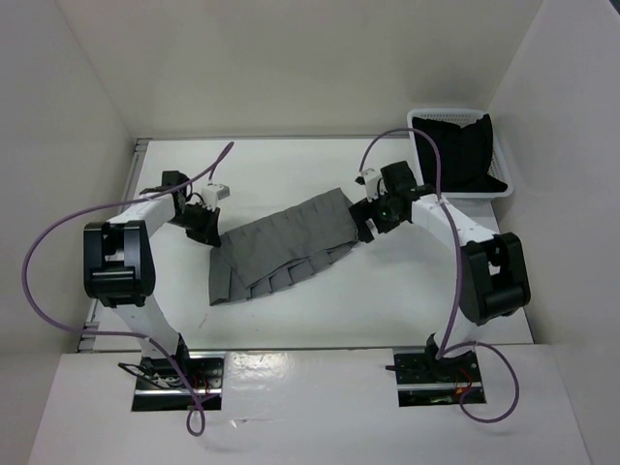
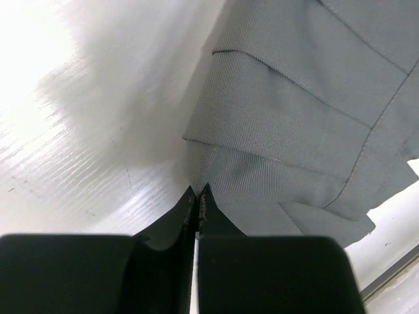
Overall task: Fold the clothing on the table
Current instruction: Fold the skirt
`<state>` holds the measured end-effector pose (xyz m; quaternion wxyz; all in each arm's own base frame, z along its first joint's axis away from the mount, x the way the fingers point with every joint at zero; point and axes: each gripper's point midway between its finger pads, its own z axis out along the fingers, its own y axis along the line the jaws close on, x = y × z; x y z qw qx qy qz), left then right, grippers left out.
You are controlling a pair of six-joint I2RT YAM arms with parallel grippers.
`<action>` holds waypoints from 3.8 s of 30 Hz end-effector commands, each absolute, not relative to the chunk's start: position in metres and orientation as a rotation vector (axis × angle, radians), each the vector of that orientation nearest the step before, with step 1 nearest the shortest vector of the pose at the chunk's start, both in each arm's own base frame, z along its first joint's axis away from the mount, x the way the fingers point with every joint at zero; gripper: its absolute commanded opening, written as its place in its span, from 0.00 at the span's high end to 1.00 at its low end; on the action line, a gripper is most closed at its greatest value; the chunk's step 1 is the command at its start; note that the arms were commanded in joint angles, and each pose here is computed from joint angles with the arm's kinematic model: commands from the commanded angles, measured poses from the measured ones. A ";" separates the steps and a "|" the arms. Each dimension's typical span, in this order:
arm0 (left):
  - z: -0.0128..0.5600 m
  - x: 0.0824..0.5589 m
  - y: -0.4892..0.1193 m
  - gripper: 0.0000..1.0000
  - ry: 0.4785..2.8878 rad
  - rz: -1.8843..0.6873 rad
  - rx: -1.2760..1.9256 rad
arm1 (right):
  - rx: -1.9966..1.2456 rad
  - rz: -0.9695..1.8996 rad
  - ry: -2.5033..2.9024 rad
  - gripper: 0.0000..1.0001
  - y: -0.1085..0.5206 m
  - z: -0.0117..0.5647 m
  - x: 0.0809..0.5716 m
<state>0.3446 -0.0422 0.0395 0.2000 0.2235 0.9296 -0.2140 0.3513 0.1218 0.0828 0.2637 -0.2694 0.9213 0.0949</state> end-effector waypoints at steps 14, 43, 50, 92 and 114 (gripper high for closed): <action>0.056 0.333 -0.042 1.00 2.591 -0.586 0.587 | -0.698 0.587 2.471 0.01 0.133 0.062 0.405; 0.036 0.325 -0.044 1.00 2.626 -0.623 0.579 | -0.690 0.846 2.510 0.01 0.148 0.029 0.404; 0.020 0.324 -0.041 1.00 2.656 -0.612 0.561 | -0.736 0.862 2.513 0.01 0.163 0.029 0.396; 0.000 0.332 -0.027 1.00 2.720 -0.511 0.503 | -0.677 0.379 2.501 1.00 0.155 0.058 0.431; -0.001 0.345 -0.032 1.00 2.754 -0.578 0.462 | -0.952 -0.047 2.105 1.00 0.281 0.179 0.396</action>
